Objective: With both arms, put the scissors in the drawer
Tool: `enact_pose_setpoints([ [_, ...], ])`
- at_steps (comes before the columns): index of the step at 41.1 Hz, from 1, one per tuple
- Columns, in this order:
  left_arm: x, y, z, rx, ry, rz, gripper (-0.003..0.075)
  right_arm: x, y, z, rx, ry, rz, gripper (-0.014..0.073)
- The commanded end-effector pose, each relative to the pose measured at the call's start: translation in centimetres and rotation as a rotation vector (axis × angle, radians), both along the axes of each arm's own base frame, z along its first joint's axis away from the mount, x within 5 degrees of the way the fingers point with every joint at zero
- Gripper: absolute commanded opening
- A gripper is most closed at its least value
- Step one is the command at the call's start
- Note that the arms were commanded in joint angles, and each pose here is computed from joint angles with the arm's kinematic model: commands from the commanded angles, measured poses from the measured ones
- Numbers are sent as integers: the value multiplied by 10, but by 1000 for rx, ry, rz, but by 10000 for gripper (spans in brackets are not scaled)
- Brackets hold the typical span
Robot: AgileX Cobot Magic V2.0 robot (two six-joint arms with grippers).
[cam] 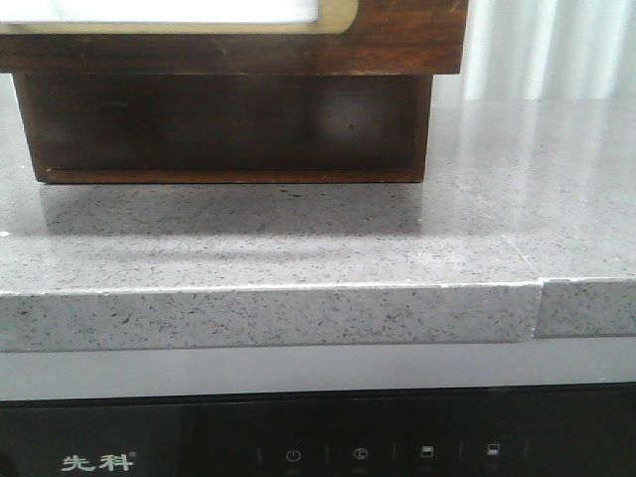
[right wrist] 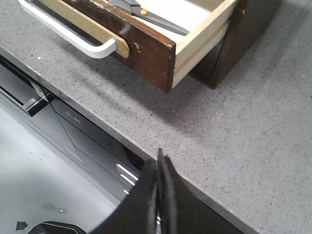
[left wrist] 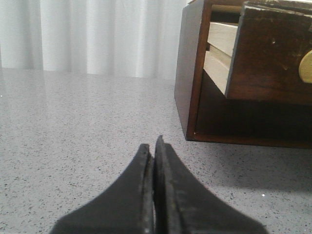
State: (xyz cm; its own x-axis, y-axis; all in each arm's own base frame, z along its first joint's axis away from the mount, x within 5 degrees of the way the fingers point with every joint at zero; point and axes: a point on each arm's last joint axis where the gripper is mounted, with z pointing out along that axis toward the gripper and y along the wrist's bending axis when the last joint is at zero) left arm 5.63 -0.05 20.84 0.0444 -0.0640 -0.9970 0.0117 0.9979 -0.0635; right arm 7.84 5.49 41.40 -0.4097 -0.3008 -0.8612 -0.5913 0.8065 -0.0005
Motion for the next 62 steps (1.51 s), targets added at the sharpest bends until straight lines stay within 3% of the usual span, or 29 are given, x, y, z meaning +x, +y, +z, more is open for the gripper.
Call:
enact_pose_setpoints([
  [1, -1, 0, 1, -16, -85, -3, -20, 1, -1, 11, 43, -76, -14, -66],
  [14, -1, 0, 1, -16, -85, -3, -20, 1, -1, 11, 43, -76, -14, -66],
  [19, -1, 0, 0, -16, -83, -3, -20, 0, -12, 6, 44, -197, -100, -66],
  [29, -1, 0, 0, -16, -83, -3, -20, -10, -45, -49, 155, -594, -460, -66],
  [39, -1, 0, 0, -16, -81, -3, -20, -29, -55, -133, 197, -844, -581, -66],
  [50, -1, 0, 0, -16, -81, -3, -20, -24, -55, -200, 162, -721, -582, -66],
  [62, -1, 0, 0, -16, -81, -3, -20, -24, -53, -204, 154, -662, -550, -66],
])
